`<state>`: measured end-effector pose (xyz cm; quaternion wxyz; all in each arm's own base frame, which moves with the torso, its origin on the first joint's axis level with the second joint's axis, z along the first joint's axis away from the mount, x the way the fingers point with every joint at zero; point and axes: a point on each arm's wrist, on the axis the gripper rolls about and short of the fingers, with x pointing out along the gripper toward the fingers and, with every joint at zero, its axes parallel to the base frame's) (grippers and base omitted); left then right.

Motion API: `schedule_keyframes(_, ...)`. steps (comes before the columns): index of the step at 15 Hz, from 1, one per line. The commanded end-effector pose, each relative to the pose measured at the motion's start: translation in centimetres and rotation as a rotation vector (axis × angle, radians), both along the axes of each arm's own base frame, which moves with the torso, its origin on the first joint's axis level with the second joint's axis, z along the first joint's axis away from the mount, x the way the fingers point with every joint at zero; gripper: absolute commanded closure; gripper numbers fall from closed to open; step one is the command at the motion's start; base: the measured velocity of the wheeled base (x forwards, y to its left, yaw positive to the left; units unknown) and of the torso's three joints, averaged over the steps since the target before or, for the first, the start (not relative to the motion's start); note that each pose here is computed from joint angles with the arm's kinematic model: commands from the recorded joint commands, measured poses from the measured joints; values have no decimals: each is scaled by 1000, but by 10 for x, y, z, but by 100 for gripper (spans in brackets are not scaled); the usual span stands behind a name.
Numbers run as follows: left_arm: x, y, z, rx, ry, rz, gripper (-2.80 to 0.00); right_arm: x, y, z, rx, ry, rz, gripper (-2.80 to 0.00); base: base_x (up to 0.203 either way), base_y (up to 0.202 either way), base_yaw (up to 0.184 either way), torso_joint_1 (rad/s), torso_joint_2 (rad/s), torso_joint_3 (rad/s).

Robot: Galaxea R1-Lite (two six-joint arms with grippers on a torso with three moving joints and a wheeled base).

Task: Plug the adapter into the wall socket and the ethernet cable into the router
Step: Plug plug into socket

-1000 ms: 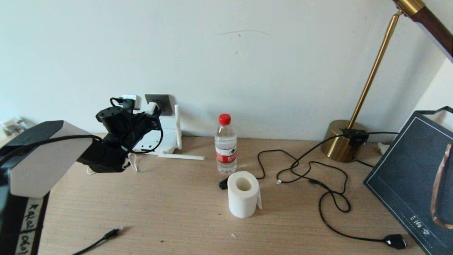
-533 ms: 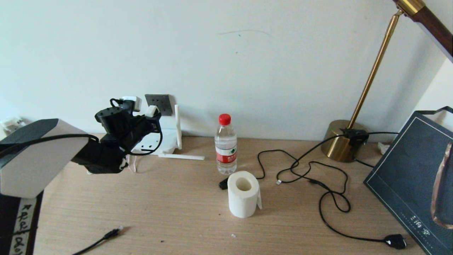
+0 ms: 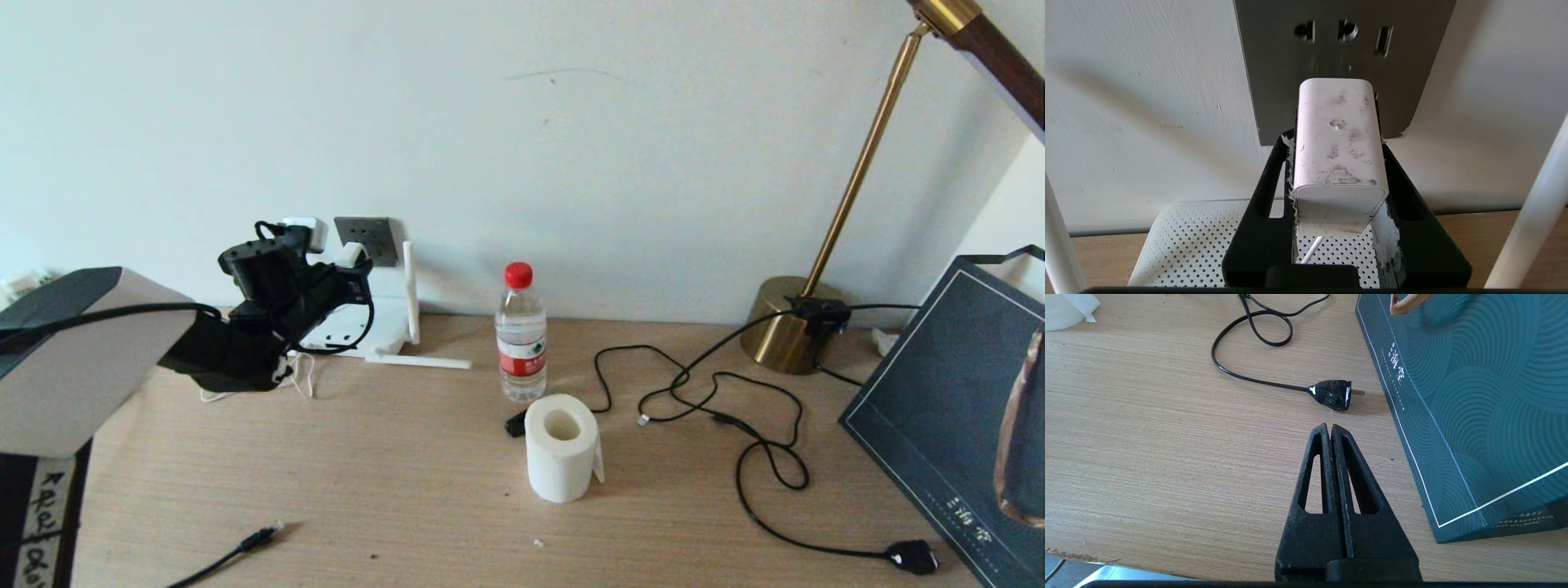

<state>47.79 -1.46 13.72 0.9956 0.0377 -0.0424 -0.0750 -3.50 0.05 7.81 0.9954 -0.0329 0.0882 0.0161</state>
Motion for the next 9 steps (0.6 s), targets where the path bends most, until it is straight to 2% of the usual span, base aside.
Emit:
schedule_keyframes(1, 1, 0, 7, 0, -12, -2, 0, 0, 0, 0, -1, 2, 2, 0, 0, 0, 0, 0, 0, 0)
schedule_keyframes(9, 6, 0, 15, 0, -10, -1, 0, 0, 0, 0, -1, 2, 2, 0, 0, 0, 0, 0, 0, 0)
